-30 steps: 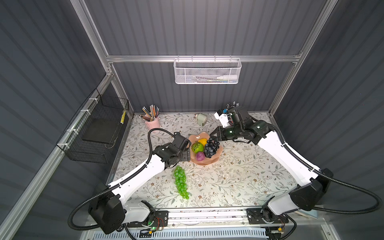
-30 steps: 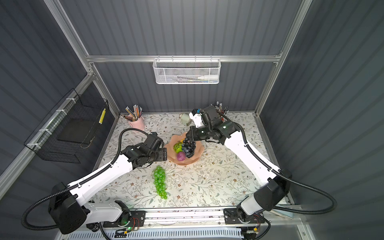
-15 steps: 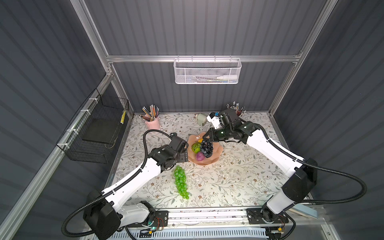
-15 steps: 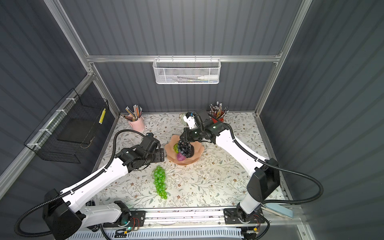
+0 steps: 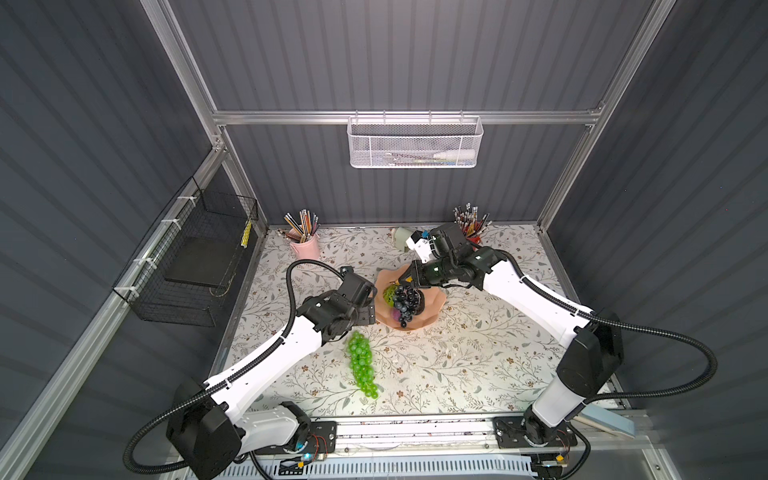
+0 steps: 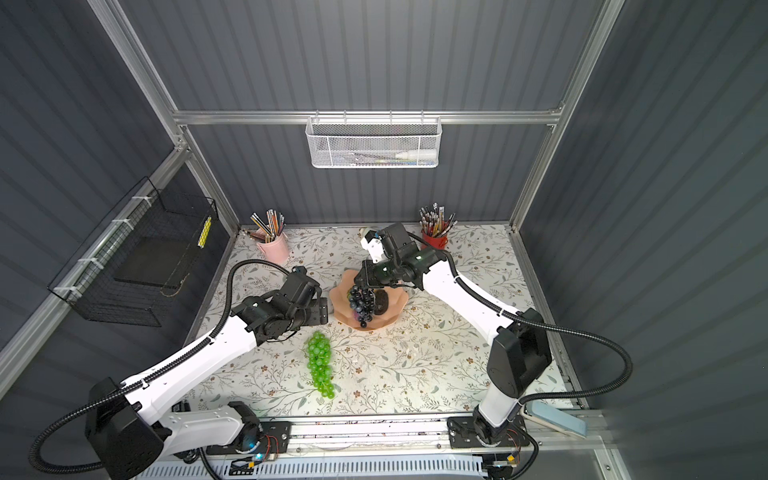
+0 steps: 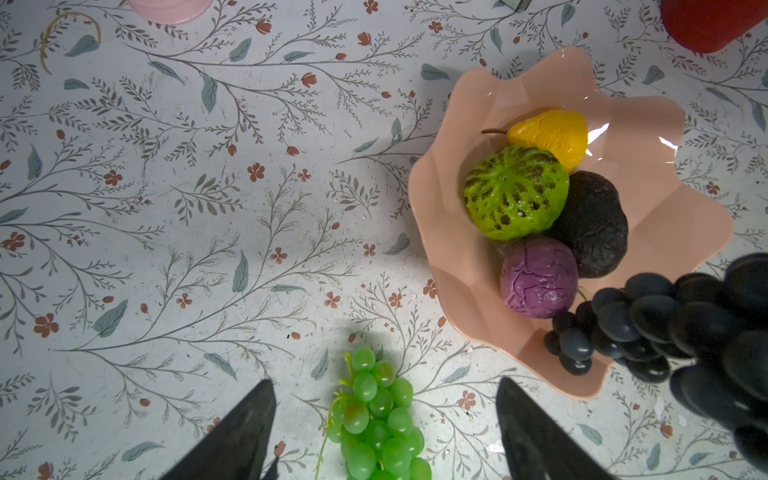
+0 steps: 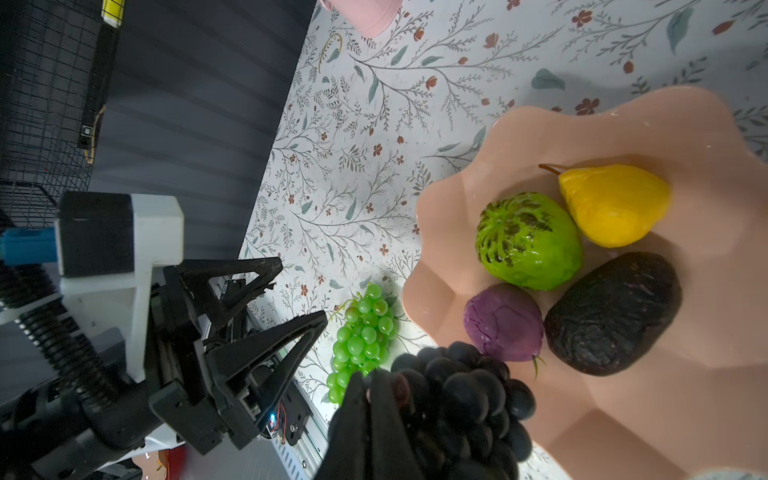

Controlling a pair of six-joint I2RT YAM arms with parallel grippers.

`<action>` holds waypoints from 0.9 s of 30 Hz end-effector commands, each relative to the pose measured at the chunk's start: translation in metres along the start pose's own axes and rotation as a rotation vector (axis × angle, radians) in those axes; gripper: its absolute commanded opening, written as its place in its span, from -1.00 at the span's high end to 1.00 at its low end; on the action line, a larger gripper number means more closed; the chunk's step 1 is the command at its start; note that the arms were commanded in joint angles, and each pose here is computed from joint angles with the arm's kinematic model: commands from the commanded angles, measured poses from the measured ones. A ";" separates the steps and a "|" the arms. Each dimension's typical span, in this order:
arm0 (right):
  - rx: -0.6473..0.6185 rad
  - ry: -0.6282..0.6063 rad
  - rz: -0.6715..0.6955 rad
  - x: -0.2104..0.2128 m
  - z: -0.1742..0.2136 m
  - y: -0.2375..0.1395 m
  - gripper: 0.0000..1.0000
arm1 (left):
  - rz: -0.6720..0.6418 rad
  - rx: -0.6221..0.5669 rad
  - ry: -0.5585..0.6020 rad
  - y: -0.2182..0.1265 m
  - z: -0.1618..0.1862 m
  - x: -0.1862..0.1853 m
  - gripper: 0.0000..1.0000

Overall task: Place and organize the fake fruits in the fruit bowl
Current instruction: 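Lift the dark grapes with the right gripper and carry them over the bowl, then lower the dark grapes into the bowl beside the avocado with the right gripper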

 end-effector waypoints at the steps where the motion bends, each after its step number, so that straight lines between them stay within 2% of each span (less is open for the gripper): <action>1: -0.012 0.007 0.000 -0.006 0.003 -0.002 1.00 | -0.019 -0.001 -0.009 -0.001 0.003 0.007 -0.67; 10: -0.015 0.045 -0.017 -0.041 0.015 -0.005 1.00 | -0.019 0.019 -0.008 0.005 0.003 0.001 -0.67; 27: 0.004 0.097 0.120 -0.103 0.024 -0.006 1.00 | -0.030 0.038 -0.001 0.010 0.000 -0.006 -0.68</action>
Point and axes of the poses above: each gripper's point midway between its finger pads, its own y axis out along the fingers, its own x axis along the line the jaws close on, z = x × y, the point moved 4 cm from there along -y, back along the fingers, and after that the axes turned 14 degrees about -y, right-handed, at the moved point
